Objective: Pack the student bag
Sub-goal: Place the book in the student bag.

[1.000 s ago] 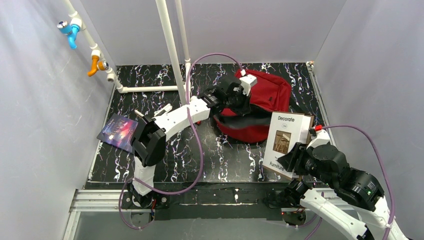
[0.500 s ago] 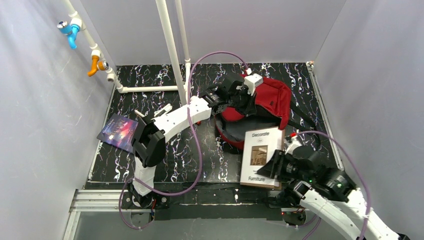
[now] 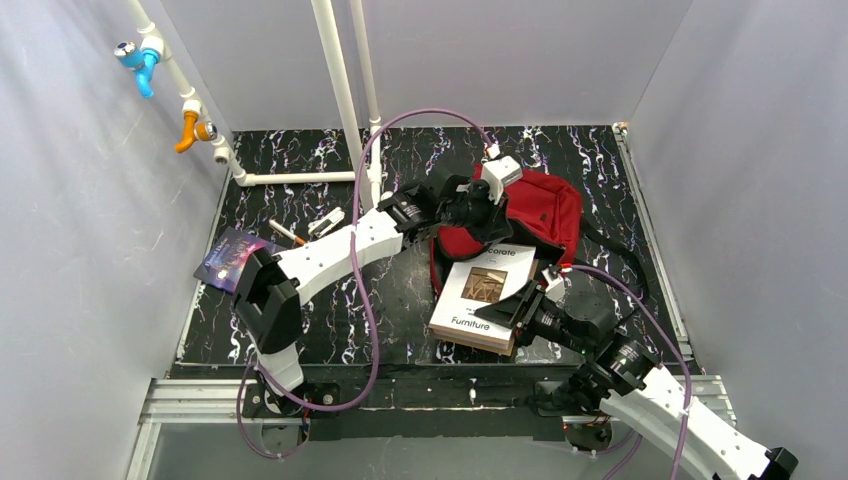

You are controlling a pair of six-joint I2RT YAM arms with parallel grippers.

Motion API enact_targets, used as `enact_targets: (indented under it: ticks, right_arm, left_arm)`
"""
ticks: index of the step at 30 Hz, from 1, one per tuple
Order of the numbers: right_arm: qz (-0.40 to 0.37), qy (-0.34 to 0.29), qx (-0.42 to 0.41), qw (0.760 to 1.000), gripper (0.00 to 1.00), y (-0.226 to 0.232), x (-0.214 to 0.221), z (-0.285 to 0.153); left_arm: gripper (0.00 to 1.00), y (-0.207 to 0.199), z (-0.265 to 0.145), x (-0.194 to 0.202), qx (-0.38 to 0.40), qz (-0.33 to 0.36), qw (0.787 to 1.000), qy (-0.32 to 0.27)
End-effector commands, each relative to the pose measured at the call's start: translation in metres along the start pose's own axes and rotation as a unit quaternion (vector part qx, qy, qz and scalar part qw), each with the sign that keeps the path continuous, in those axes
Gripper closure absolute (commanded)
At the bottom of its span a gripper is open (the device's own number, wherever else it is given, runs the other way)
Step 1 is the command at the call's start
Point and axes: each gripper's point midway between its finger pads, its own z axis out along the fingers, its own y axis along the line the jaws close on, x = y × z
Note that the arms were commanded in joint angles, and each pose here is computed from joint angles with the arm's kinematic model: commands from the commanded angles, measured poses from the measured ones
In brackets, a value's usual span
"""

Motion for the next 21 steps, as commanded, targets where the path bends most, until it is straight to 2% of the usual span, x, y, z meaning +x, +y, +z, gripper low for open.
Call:
enact_targets:
  ticks: [1, 3, 7, 12, 15, 18, 21]
  right_arm:
    - [0.039, -0.045, -0.087, 0.994, 0.86, 0.032, -0.017, 0.001]
    - [0.056, -0.067, -0.077, 0.993, 0.86, 0.018, -0.025, 0.005]
    - [0.092, -0.059, -0.092, 0.99, 0.88, 0.002, -0.027, 0.02]
    - [0.056, -0.087, -0.075, 0.992, 0.83, 0.006, -0.045, 0.028]
    - [0.036, -0.091, -0.033, 0.995, 0.82, -0.009, -0.059, 0.039]
    - [0.029, -0.102, -0.039, 0.994, 0.81, -0.011, -0.081, 0.041]
    - [-0.009, -0.12, -0.011, 0.993, 0.61, -0.014, -0.106, 0.041]
  left_arm:
    - [1.0, -0.038, -0.036, -0.043, 0.055, 0.049, 0.994, -0.077]
    - [1.0, -0.039, -0.038, -0.038, 0.058, 0.053, 0.995, -0.064]
    - [1.0, -0.04, -0.04, -0.031, 0.062, 0.053, 0.995, -0.051]
    - [1.0, -0.049, -0.041, -0.027, 0.085, 0.046, 0.994, -0.045]
    - [1.0, -0.048, -0.041, -0.019, 0.085, 0.04, 0.995, -0.039]
    - [1.0, -0.046, -0.044, -0.012, 0.08, 0.036, 0.995, -0.041]
    - [1.0, -0.045, -0.043, -0.009, 0.075, 0.029, 0.996, -0.046]
